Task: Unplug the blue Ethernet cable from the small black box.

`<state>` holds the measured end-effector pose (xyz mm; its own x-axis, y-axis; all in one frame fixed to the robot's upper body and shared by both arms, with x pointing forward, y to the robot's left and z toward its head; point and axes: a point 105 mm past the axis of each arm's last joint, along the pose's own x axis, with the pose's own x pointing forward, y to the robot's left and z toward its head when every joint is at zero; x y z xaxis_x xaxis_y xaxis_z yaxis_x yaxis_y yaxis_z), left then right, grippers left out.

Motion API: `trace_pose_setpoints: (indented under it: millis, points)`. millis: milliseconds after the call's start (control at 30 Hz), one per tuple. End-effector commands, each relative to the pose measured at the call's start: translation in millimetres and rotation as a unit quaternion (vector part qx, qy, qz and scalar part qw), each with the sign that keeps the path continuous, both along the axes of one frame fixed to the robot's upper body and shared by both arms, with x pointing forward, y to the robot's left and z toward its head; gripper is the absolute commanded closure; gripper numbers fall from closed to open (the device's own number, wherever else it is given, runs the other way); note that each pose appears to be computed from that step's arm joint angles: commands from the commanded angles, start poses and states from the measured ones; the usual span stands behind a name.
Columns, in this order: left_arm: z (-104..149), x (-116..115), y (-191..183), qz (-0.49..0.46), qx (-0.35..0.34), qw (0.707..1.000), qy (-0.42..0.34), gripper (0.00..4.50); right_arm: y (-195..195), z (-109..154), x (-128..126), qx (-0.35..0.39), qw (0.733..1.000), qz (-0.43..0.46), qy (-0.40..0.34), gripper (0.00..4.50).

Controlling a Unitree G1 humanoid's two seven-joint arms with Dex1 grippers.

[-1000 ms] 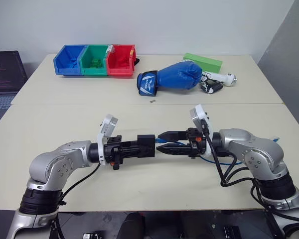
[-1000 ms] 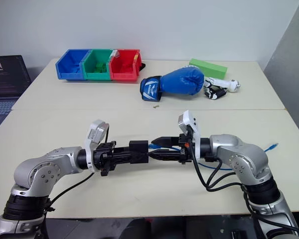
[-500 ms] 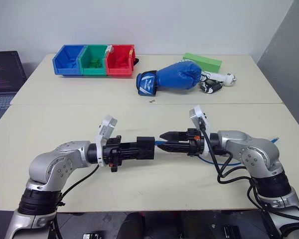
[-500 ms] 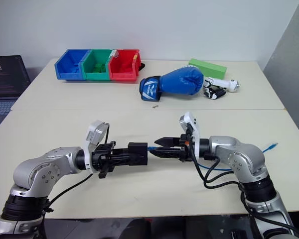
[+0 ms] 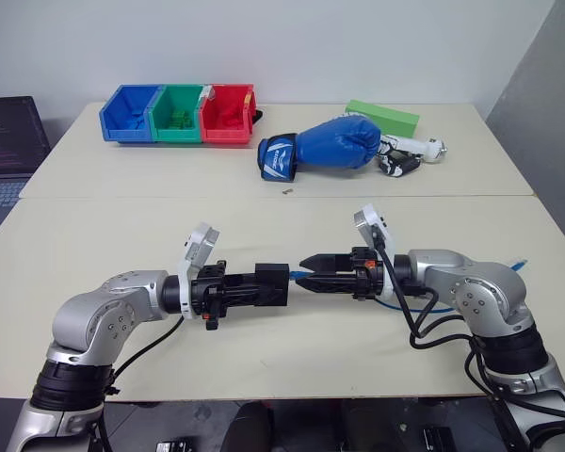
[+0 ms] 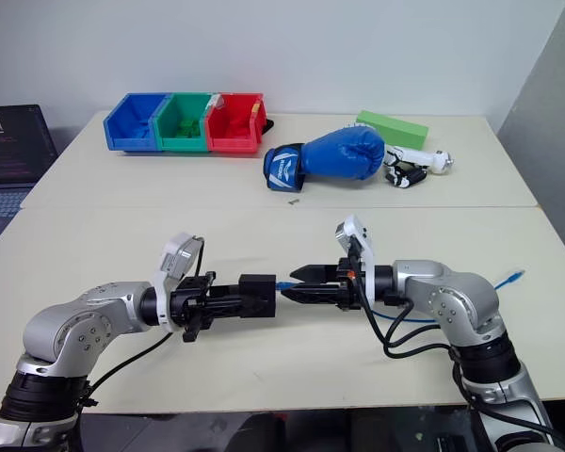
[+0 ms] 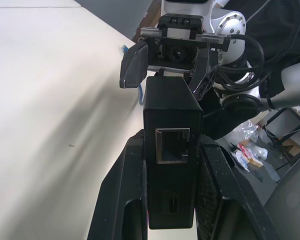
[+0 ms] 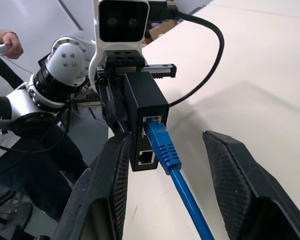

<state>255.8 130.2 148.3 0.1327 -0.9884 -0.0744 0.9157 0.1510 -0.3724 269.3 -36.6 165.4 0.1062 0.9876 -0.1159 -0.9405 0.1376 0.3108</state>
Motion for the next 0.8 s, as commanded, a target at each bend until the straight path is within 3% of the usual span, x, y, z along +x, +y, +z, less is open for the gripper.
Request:
trace_pose_setpoints:
  millis: [33,667,800]
  points:
    - [4.0,-1.5,-0.2,-0.008,-0.001,1.000,-0.018,3.70,4.0,9.5,-6.7,0.012,1.000,0.015,-0.008,2.09]
    - [0.7,-2.2,-0.8,-0.010,0.004,1.000,-0.019,3.70,9.2,6.5,-8.4,0.012,1.000,0.014,0.013,2.09]
    - [-0.5,-2.6,-1.4,-0.011,0.005,1.000,-0.019,3.70,10.0,5.3,-8.4,0.008,1.000,0.013,0.013,2.81]
